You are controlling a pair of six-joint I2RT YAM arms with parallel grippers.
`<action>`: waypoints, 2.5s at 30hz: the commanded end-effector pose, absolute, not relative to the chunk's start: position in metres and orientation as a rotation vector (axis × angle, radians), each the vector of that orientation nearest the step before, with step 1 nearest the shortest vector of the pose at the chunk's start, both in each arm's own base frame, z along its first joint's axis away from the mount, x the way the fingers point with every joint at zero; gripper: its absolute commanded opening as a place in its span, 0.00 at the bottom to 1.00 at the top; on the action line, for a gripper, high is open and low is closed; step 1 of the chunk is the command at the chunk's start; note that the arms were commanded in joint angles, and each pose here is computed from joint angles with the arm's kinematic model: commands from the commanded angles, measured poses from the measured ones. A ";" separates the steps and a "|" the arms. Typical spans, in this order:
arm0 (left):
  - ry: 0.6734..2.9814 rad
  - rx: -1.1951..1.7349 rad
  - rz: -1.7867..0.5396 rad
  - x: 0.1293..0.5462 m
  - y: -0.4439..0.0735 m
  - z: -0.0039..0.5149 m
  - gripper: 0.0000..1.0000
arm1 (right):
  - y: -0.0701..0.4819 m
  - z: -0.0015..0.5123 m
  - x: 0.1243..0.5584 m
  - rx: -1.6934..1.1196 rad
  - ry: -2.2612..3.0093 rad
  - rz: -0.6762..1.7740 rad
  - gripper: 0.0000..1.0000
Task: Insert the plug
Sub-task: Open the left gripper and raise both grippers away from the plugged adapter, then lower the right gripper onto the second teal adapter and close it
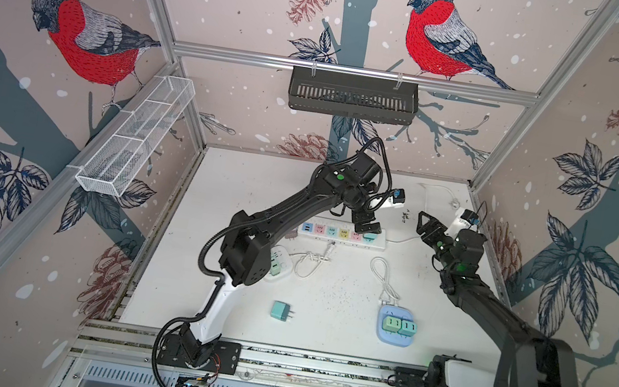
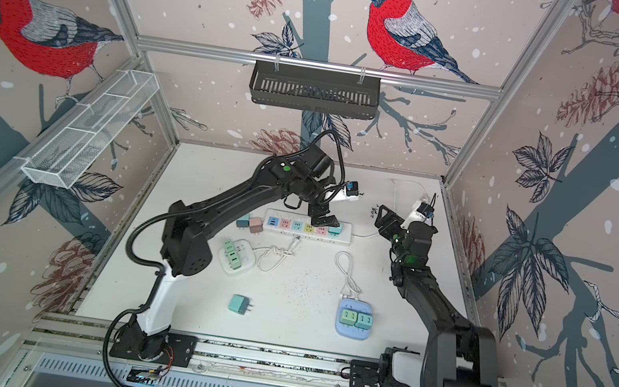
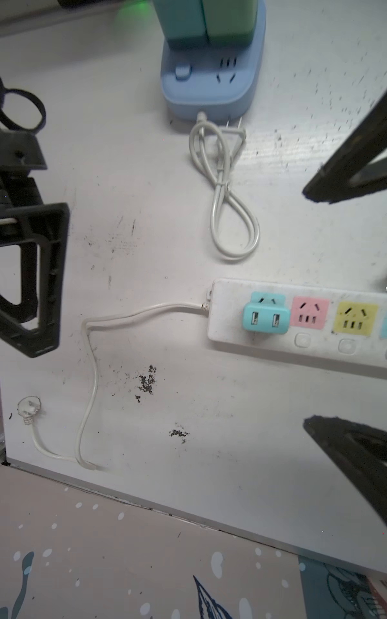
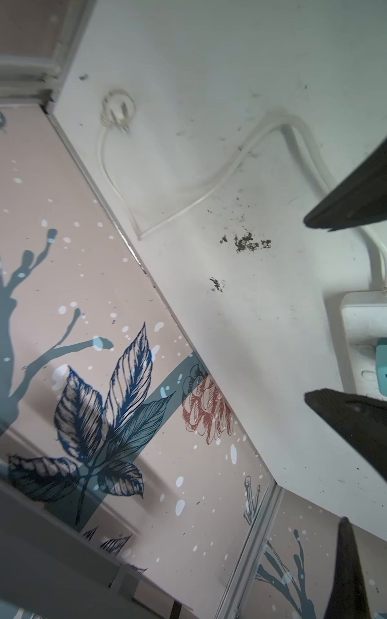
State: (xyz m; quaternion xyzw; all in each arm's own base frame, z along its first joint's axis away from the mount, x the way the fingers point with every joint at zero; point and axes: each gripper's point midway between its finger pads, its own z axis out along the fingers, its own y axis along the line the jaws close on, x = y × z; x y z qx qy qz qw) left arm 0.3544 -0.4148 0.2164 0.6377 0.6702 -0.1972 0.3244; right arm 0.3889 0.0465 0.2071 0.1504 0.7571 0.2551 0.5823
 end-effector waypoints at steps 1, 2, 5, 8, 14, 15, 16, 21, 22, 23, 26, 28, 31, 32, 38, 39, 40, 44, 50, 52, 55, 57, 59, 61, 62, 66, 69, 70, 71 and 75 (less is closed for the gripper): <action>1.773 1.408 -0.534 0.350 -0.396 0.242 0.99 | 0.052 0.222 0.368 0.309 1.761 0.560 0.77; 1.770 1.294 -0.514 0.349 -0.381 0.250 0.99 | 0.062 0.229 0.360 0.270 1.763 0.549 0.79; 1.757 0.989 -0.480 0.342 -0.331 0.271 0.99 | 0.098 0.239 0.332 0.154 1.774 0.520 0.83; 1.721 0.693 -0.488 0.325 -0.282 0.281 0.99 | 0.151 0.238 0.299 -0.034 1.755 0.593 0.84; 1.652 0.529 -0.540 0.284 -0.233 0.256 0.99 | 0.228 0.214 0.235 -0.404 1.732 0.668 0.84; 1.678 0.466 -0.529 0.282 -0.222 0.250 0.99 | 0.234 0.210 0.226 -0.438 1.714 0.667 0.84; 1.697 0.370 -0.504 0.284 -0.207 0.246 0.99 | 0.241 0.205 0.217 -0.488 1.691 0.670 0.85; 1.697 -0.096 -0.376 0.291 -0.136 0.229 0.99 | 0.260 0.186 0.189 -0.615 1.619 0.728 0.86; 1.719 -0.230 -0.322 0.291 -0.117 0.224 0.99 | 0.264 0.183 0.185 -0.638 1.607 0.742 0.86; 1.744 -0.362 -0.296 0.289 -0.102 0.218 0.99 | 0.269 0.181 0.181 -0.668 1.594 0.759 0.86; 1.752 -0.569 -0.206 0.275 -0.066 0.200 0.98 | 0.286 0.168 0.169 -0.777 1.571 0.777 0.89; 1.748 -0.546 -0.140 0.266 -0.053 0.186 0.98 | 0.297 0.156 0.165 -0.838 1.576 0.764 0.94; 1.659 -0.505 -0.092 0.258 -0.039 0.172 0.98 | 0.314 0.141 0.160 -0.900 1.593 0.752 0.96; 1.661 -0.476 -0.100 0.257 -0.039 0.167 0.98 | 0.320 0.137 0.157 -0.929 1.599 0.754 0.96; 1.598 -0.511 -0.029 0.248 -0.017 0.170 0.97 | 0.371 0.100 0.130 -1.138 1.633 0.800 0.95; 1.582 -0.514 -0.038 0.248 -0.017 0.171 0.97 | 0.380 0.094 0.126 -1.172 1.637 0.811 0.95; 1.566 -0.513 -0.053 0.248 -0.017 0.170 0.97 | 0.389 0.087 0.123 -1.205 1.647 0.819 0.94; 1.550 -0.446 -0.104 0.250 -0.026 0.161 0.97 | 0.414 0.064 0.113 -1.312 1.685 0.845 0.92; 1.562 -0.499 -0.081 0.250 -0.020 0.158 0.97 | 0.428 0.039 0.107 -1.404 1.744 0.847 0.92; 1.562 -0.503 -0.076 0.250 -0.019 0.158 0.97 | 0.431 0.029 0.106 -1.429 1.767 0.827 0.92; 1.558 -0.518 -0.080 0.249 -0.018 0.158 0.97 | 0.434 0.015 0.109 -1.448 1.812 0.789 0.88; 1.557 -0.523 -0.077 0.248 -0.017 0.158 0.97 | 0.438 0.009 0.109 -1.464 1.826 0.781 0.82; 1.554 -0.528 -0.076 0.248 -0.016 0.158 0.97 | 0.441 0.004 0.107 -1.487 1.830 0.767 0.74; 1.552 -0.532 -0.074 0.248 -0.015 0.158 0.97 | 0.442 0.001 0.106 -1.499 1.836 0.737 0.68; 1.552 -0.536 -0.071 0.248 -0.014 0.157 0.97 | 0.443 0.001 0.105 -1.500 1.835 0.730 0.67; 1.555 -0.536 -0.072 0.248 -0.015 0.157 0.97 | 0.437 0.004 0.103 -1.486 1.824 0.748 0.68; 1.556 -0.534 -0.077 0.248 -0.016 0.157 0.97 | 0.432 0.007 0.100 -1.483 1.812 0.764 0.73; 1.558 -0.535 -0.076 0.249 -0.016 0.157 0.97 | 0.432 0.008 0.100 -1.483 1.811 0.765 0.73; 1.558 -0.535 -0.076 0.249 -0.016 0.157 0.97 | 0.431 0.007 0.100 -1.484 1.816 0.763 0.72; 1.560 -0.534 -0.074 0.249 -0.016 0.157 0.97 | 0.428 0.001 0.101 -1.483 1.828 0.746 0.62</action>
